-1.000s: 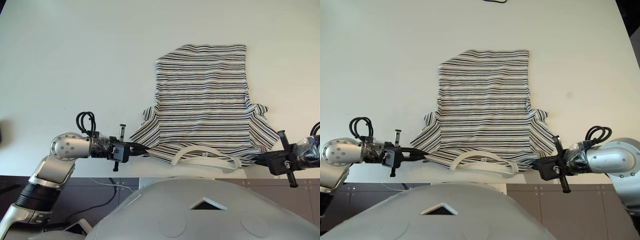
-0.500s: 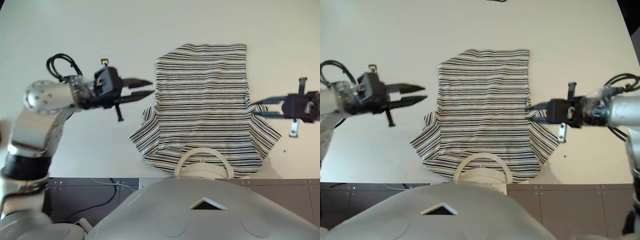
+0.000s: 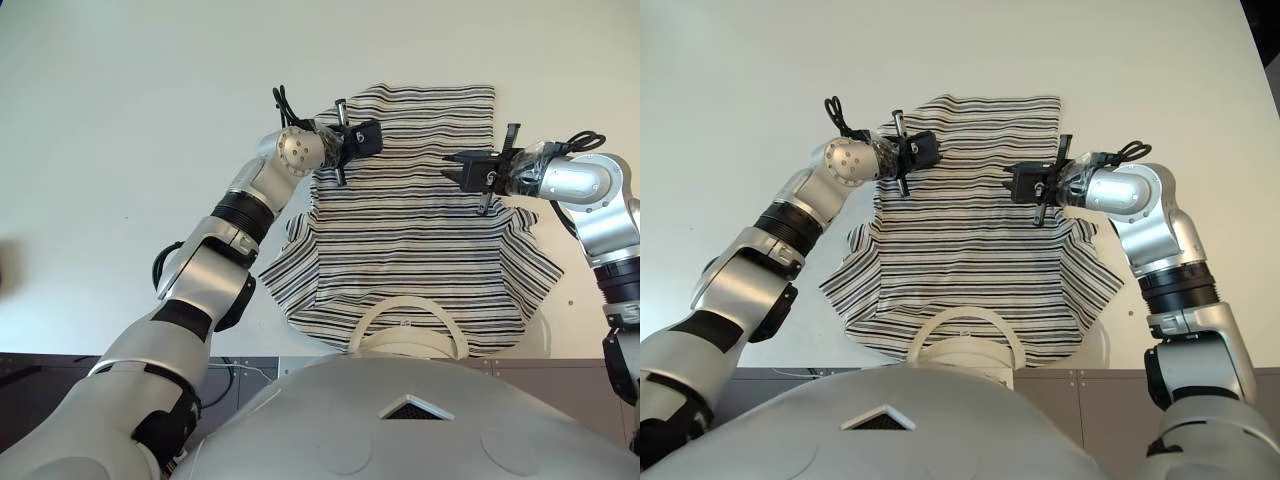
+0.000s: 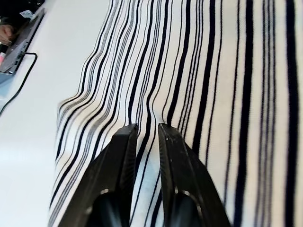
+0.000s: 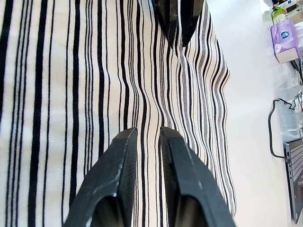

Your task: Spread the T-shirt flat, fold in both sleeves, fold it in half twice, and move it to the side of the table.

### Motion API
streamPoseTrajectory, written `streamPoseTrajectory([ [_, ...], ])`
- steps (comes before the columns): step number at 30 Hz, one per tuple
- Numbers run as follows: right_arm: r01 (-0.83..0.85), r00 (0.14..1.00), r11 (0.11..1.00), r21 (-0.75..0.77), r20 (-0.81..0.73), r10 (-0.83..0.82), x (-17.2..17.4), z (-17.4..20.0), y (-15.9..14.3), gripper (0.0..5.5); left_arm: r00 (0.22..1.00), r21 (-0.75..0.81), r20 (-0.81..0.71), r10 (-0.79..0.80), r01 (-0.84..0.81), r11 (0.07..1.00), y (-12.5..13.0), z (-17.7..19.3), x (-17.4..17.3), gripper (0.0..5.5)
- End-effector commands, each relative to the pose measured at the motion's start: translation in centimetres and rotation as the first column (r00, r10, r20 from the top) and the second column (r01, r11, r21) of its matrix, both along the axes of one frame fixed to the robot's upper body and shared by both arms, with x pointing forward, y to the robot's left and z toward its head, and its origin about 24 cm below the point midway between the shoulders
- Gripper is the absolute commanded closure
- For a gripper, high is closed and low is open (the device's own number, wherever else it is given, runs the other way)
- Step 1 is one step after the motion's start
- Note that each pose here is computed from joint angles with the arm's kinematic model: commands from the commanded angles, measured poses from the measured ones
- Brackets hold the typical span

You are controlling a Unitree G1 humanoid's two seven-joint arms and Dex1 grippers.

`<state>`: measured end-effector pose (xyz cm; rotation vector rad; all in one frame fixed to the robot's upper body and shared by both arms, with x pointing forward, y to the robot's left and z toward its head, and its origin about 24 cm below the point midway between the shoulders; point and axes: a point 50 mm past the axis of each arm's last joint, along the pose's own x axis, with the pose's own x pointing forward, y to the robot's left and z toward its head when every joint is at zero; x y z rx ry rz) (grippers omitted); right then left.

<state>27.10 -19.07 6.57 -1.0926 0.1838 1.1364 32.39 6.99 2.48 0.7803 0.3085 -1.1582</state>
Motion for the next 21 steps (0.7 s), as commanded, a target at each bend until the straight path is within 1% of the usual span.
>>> streamPoseTrajectory([
  [1, 0.019, 0.999, 0.999, -0.034, 0.039, -0.018, -0.5, 1.1, -1.5, 4.63, 0.875, -0.102, -0.467, -0.126, 0.088, 0.991, 0.0, -2.3, -4.6, 4.71],
  [3, 0.022, 0.999, 0.998, -0.052, 0.045, -0.019, -0.8, 1.5, -1.8, 4.63, 0.863, -0.144, -0.476, -0.17, 0.115, 0.983, -0.4, -1.4, -5.2, 4.71],
  [4, 0.021, 0.999, 0.998, -0.055, 0.05, -0.018, -0.8, 1.7, -1.8, 4.63, 0.873, -0.126, -0.458, -0.165, 0.12, 0.985, -0.3, -1.3, -5.3, 4.71],
  [8, 0.022, 0.998, 0.999, -0.05, 0.062, -0.019, -0.9, 2.3, -1.6, 4.63, 0.911, -0.069, -0.397, -0.109, 0.089, 0.994, 0.3, -1.2, -5.5, 4.71],
  [10, 0.025, 0.998, 0.998, -0.051, 0.06, -0.022, -1.1, 2.2, -1.6, 4.63, 0.939, -0.092, -0.336, -0.07, 0.042, 0.995, 0.2, -0.5, -4.8, 4.71],
  [12, 0.026, 0.998, 0.999, -0.044, 0.062, -0.023, -1.4, 2.2, -1.4, 4.63, 0.953, -0.193, -0.287, -0.093, 0.037, 0.981, -0.4, 1.5, -4.5, 4.71],
  [14, 0.024, 0.997, 0.999, -0.023, 0.069, -0.022, -1.4, 2.2, -0.9, 4.63, 0.962, -0.324, -0.243, -0.126, 0.042, 0.945, -0.8, 4.5, -4.5, 4.71],
  [16, 0.022, 0.998, 1.0, -0.004, 0.065, -0.021, -1.6, 2.0, -0.4, 4.63, 0.969, -0.41, -0.2, -0.143, 0.051, 0.911, -0.6, 7.3, -4.5, 4.71],
  [17, 0.018, 0.998, 1.0, -0.001, 0.059, -0.018, -1.7, 1.8, -0.2, 4.63, 0.975, -0.434, -0.181, -0.129, 0.038, 0.9, -0.1, 8.3, -4.3, 4.71],
  [19, 0.015, 0.999, 1.0, -0.003, 0.049, -0.015, -2.0, 1.4, -0.1, 4.63, 0.994, -0.38, -0.113, -0.004, -0.04, 0.924, 2.4, 8.8, -2.8, 4.71],
  [20, 0.016, 0.999, 1.0, -0.006, 0.047, -0.016, -2.1, 1.3, -0.1, 4.63, 0.996, -0.296, -0.059, 0.067, -0.081, 0.952, 4.3, 8.0, -1.9, 4.71],
  [21, 0.017, 0.999, 1.0, -0.01, 0.047, -0.017, -2.1, 1.3, -0.2, 4.63, 0.994, -0.173, 0.015, 0.111, -0.107, 0.979, 6.4, 6.7, -1.3, 4.71],
])
